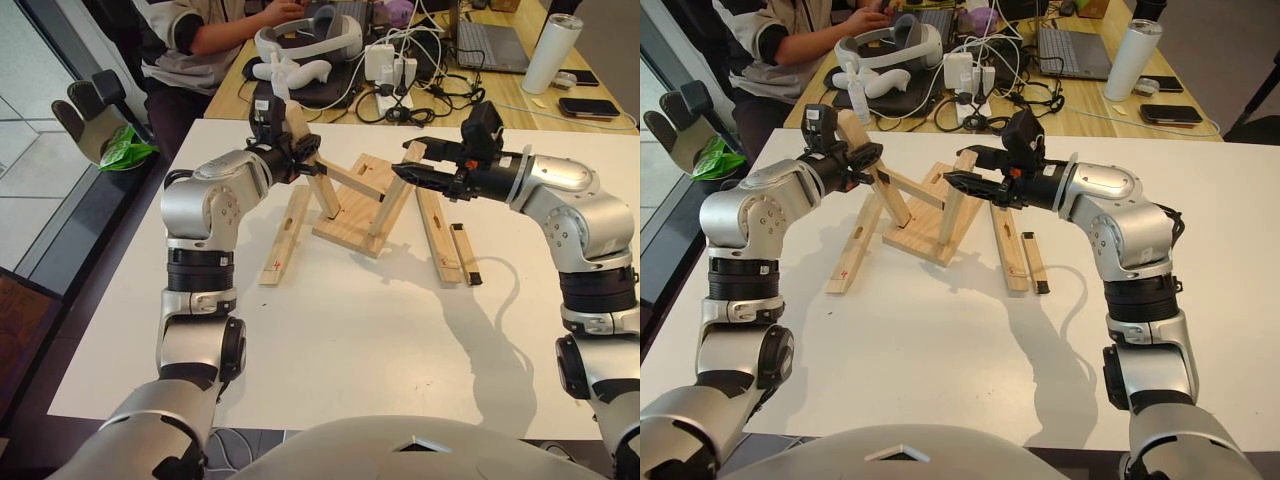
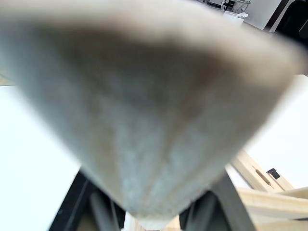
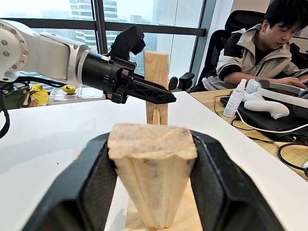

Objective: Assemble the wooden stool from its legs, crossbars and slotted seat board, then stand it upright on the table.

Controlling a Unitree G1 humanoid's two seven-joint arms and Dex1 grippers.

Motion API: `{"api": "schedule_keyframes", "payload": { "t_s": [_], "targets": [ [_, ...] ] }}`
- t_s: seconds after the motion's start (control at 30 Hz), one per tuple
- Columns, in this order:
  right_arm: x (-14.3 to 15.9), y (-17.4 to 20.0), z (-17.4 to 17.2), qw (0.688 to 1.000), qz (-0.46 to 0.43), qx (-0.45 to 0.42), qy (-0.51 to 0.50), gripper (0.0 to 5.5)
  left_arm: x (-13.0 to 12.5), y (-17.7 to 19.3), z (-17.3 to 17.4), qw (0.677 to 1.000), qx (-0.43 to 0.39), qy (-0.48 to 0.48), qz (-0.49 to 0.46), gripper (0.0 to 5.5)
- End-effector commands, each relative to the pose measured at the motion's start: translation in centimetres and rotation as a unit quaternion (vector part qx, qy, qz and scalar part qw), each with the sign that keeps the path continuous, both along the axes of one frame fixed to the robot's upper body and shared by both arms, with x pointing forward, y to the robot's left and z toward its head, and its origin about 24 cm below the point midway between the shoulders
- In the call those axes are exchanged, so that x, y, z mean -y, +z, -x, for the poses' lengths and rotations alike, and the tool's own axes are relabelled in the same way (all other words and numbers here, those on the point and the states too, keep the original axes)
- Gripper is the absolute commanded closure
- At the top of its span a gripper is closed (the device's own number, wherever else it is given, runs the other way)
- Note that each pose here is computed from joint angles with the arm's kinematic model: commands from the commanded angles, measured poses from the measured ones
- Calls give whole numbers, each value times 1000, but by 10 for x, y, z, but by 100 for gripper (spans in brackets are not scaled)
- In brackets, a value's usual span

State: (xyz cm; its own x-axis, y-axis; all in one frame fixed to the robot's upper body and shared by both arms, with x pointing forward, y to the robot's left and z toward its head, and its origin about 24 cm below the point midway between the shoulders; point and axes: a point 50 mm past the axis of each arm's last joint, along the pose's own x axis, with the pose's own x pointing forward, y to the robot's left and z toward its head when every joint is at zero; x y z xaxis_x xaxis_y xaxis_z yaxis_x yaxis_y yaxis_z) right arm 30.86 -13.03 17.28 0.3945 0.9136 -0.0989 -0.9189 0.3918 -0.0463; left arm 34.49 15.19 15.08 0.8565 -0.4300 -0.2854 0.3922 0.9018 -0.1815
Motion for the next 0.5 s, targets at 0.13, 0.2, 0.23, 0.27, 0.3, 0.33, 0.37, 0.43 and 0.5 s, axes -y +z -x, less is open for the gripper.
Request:
{"api": "schedule_keyframes", "payload": {
  "t_s": [0.13,0.2,0.23,0.27,0.3,0.33,0.37,0.43,0.5],
  "targets": [
    [-14,-17,3,999,17,-22,23,345,15,-23,25,999,-35,-2,-3,448],
    [-15,-18,2,999,20,-21,18,345,20,-24,29,999,-33,5,3,448],
    [-15,-18,1,999,23,-20,14,345,23,-23,31,999,-33,5,8,448],
    [-16,-19,0,999,25,-20,10,345,27,-23,32,999,-33,4,11,448],
    [-17,-20,-1,999,27,-19,8,345,30,-24,33,999,-33,2,12,448],
    [-17,-20,-2,999,28,-18,6,345,32,-24,34,999,-34,2,12,448],
    [-18,-20,-2,999,29,-17,3,345,33,-24,35,999,-34,1,12,448],
    [-18,-20,-4,999,31,-16,-3,345,33,-24,35,999,-33,1,11,449],
    [-18,-21,-5,999,31,-16,-8,345,33,-24,34,999,-36,6,7,449]
  ]
}}
